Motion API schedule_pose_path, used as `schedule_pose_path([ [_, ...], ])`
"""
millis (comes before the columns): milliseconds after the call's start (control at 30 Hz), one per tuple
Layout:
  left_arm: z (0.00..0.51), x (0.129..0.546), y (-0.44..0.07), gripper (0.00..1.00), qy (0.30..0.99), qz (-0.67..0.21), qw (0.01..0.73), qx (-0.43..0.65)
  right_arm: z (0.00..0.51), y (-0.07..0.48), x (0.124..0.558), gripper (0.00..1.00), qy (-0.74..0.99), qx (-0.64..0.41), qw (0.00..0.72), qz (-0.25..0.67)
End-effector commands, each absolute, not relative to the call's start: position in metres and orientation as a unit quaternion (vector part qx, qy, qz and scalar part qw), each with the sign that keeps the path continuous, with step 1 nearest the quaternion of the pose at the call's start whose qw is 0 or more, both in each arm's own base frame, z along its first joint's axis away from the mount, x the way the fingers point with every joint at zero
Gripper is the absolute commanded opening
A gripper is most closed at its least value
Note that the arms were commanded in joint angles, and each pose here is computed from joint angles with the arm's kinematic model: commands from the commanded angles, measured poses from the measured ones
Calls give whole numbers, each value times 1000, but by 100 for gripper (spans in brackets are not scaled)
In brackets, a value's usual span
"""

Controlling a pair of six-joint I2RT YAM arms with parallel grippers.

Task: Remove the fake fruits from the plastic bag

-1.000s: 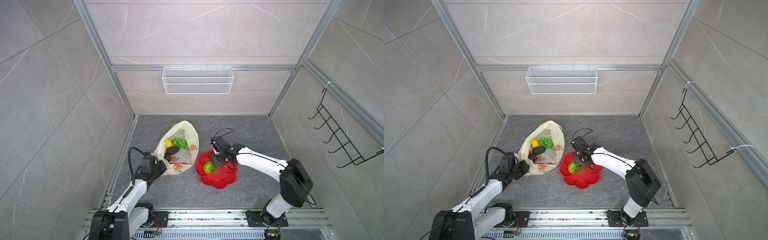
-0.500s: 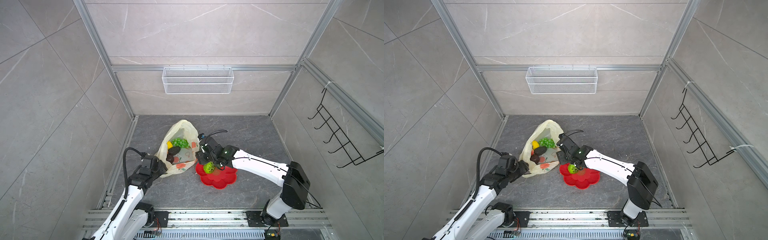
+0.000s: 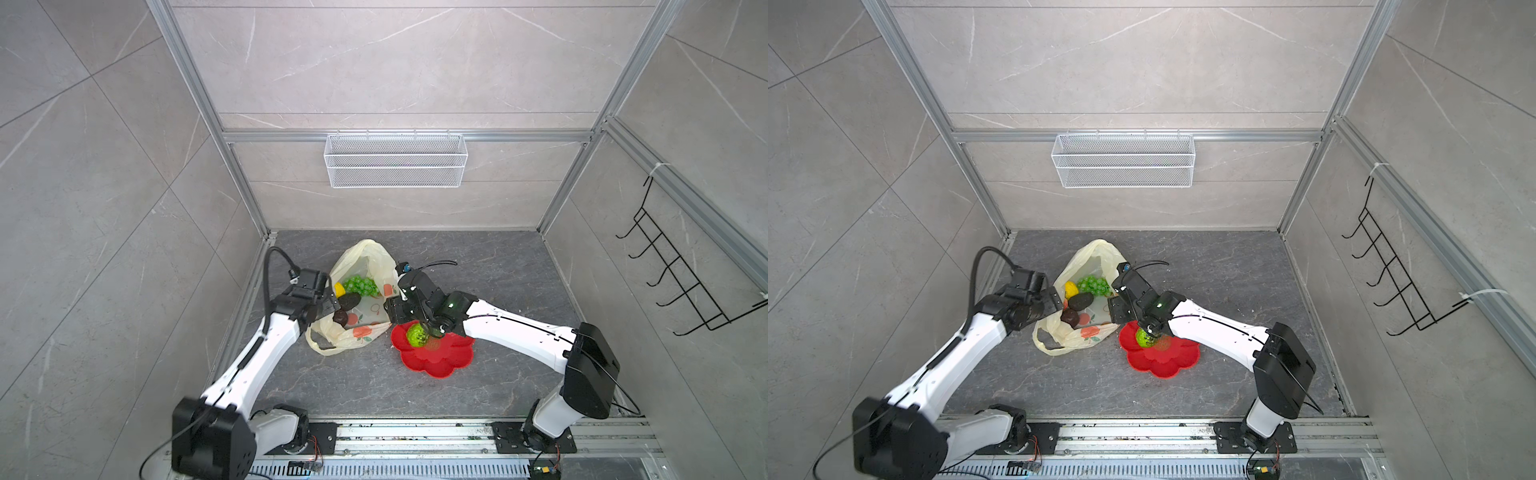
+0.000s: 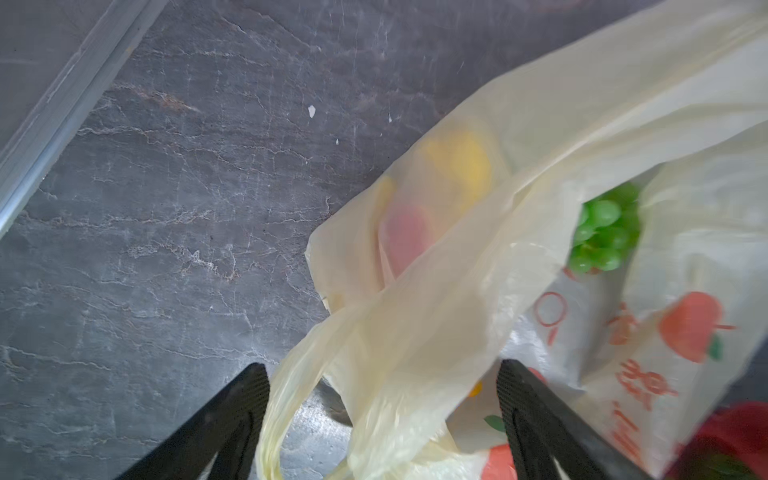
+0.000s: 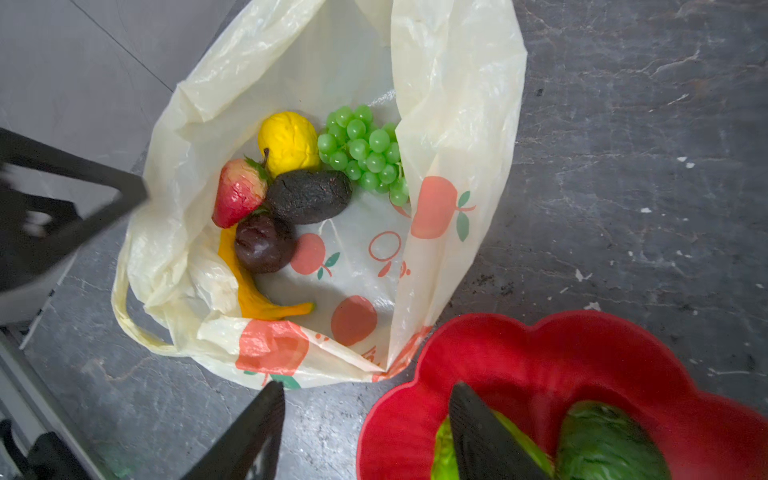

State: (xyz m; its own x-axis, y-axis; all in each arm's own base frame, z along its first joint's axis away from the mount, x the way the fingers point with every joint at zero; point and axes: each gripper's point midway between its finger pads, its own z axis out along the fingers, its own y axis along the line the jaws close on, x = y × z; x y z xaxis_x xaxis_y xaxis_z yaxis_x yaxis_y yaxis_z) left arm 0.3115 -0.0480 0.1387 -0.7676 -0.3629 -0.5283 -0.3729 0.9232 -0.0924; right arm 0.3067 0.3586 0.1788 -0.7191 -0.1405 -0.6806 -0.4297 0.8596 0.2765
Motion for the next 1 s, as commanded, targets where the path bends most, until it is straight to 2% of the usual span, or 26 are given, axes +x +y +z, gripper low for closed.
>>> schedule_pose_path([
  [0, 141, 329, -48, 92, 943, 46, 287, -160, 176, 371, 310, 66, 901, -102, 335, 254],
  [133, 131, 341, -45, 91, 943, 66, 278, -169, 168, 384, 318, 66, 904, -61, 322, 275],
  [333, 118, 343, -20, 74, 933, 69, 277, -221, 148, 402, 333, 66, 905, 18, 302, 298],
  [633, 109, 341, -7, 33, 919, -3, 294, -262, 138, 445, 349, 65, 902, 34, 276, 331],
  [867, 114, 335, 0, 8, 904, -31, 319, -284, 112, 463, 355, 66, 912, 54, 248, 323],
  [967, 113, 325, 0, 4, 897, -42, 325, -297, 102, 466, 359, 67, 916, 67, 239, 316],
])
